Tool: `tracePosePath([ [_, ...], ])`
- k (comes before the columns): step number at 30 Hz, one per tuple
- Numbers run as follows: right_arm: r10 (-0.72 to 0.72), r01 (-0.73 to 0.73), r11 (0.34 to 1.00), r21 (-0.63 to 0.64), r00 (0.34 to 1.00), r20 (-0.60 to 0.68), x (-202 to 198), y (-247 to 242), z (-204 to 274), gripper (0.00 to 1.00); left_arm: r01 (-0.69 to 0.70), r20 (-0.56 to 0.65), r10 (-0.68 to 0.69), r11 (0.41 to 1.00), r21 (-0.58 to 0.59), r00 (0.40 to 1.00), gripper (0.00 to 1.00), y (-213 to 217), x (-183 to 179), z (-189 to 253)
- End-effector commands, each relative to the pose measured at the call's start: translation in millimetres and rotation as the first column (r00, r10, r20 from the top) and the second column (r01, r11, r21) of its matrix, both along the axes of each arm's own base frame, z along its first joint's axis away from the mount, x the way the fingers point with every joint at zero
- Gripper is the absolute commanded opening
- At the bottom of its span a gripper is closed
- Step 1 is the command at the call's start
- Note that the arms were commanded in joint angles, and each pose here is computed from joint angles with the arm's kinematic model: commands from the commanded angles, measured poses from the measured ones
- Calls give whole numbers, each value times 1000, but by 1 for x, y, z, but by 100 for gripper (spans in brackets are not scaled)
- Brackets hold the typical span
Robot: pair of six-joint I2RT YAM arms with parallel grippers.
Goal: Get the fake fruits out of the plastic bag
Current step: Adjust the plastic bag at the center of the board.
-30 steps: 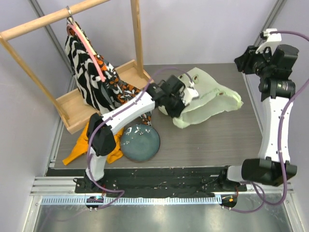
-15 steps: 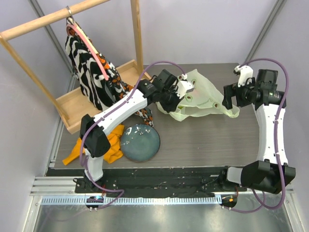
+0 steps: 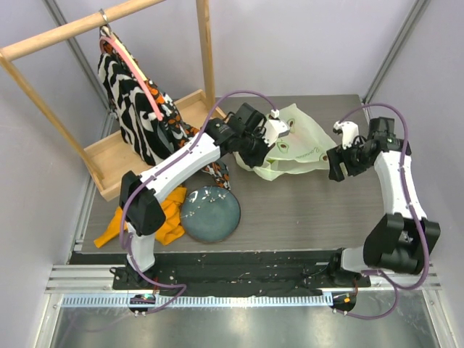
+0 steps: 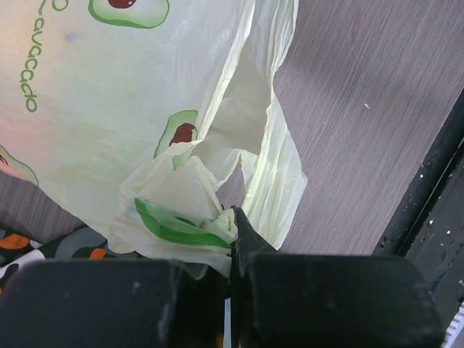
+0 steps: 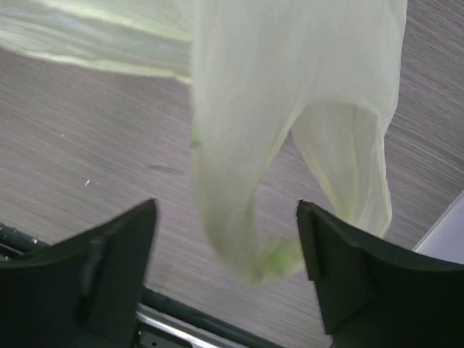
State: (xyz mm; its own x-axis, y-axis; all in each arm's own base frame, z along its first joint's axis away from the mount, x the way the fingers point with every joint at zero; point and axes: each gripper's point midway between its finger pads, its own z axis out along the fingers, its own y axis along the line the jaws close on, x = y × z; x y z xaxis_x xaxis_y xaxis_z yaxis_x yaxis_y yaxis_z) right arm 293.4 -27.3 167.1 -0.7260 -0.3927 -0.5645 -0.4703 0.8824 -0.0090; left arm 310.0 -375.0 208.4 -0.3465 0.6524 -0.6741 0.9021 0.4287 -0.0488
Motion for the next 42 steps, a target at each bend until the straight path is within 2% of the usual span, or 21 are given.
tracePosePath([
  [1,-79,80,997,3,986,147,66,-13,11,60,-17,35,18,999,-44,999,0,2,18,18],
  [2,-129,120,991,64,976,175,91,-11,28,51,-26,34,27,999,-47,999,0,3,24,17],
  [3,-143,124,987,99,967,212,107,-10,43,31,-47,33,49,997,-56,998,0,9,35,19],
  [5,-198,153,964,220,959,201,140,-2,56,12,-92,41,96,992,-90,995,0,10,60,24],
  [6,-225,150,955,257,929,294,168,-4,96,3,-136,43,141,985,-106,989,0,21,80,25],
  [10,-377,182,874,450,839,393,255,-10,163,1,-225,108,275,914,-338,955,0,19,162,84],
  [11,-398,126,862,491,768,502,272,-12,223,1,-212,144,282,904,-371,948,0,19,175,96],
  [13,-497,143,797,586,706,505,316,-25,231,1,-201,200,304,888,-414,931,0,17,210,96],
  [14,-521,74,789,610,607,600,315,-30,287,1,-182,267,335,865,-469,904,0,20,220,127],
  [16,-585,39,757,652,486,649,319,-43,323,1,-139,374,385,830,-540,844,0,24,235,167],
  [17,-587,60,757,651,499,637,323,-47,310,1,-128,416,401,828,-546,816,0,28,238,179],
  [19,-577,-9,755,656,467,670,292,-41,349,1,-55,519,424,810,-583,742,0,38,228,231],
  [22,-538,0,744,669,594,598,261,-37,322,1,-22,567,373,848,-530,734,0,40,211,236],
  [23,-542,73,736,673,659,521,260,-40,275,1,-21,569,361,856,-516,739,0,43,199,241],
  [27,-433,165,846,506,766,475,191,-32,183,1,-40,406,203,926,-375,891,0,38,149,163],
  [28,-413,174,861,478,788,456,175,-28,165,1,-79,277,160,956,-282,947,0,43,132,101],
  [30,-367,208,892,401,851,376,124,-17,115,1,-77,200,128,967,-242,971,0,51,94,78],
  [32,-359,253,899,358,893,272,87,-11,63,10,-82,60,93,982,-169,994,0,57,54,17],
  [33,-338,246,915,321,900,274,68,-9,60,40,-76,48,86,981,-179,995,0,59,39,19],
  [36,-241,143,945,295,913,328,47,8,85,62,-96,-35,92,980,-176,995,0,59,13,-4],
  [42,66,-201,959,199,843,535,30,80,214,74,-279,-110,260,931,-236,959,0,55,21,11],
])
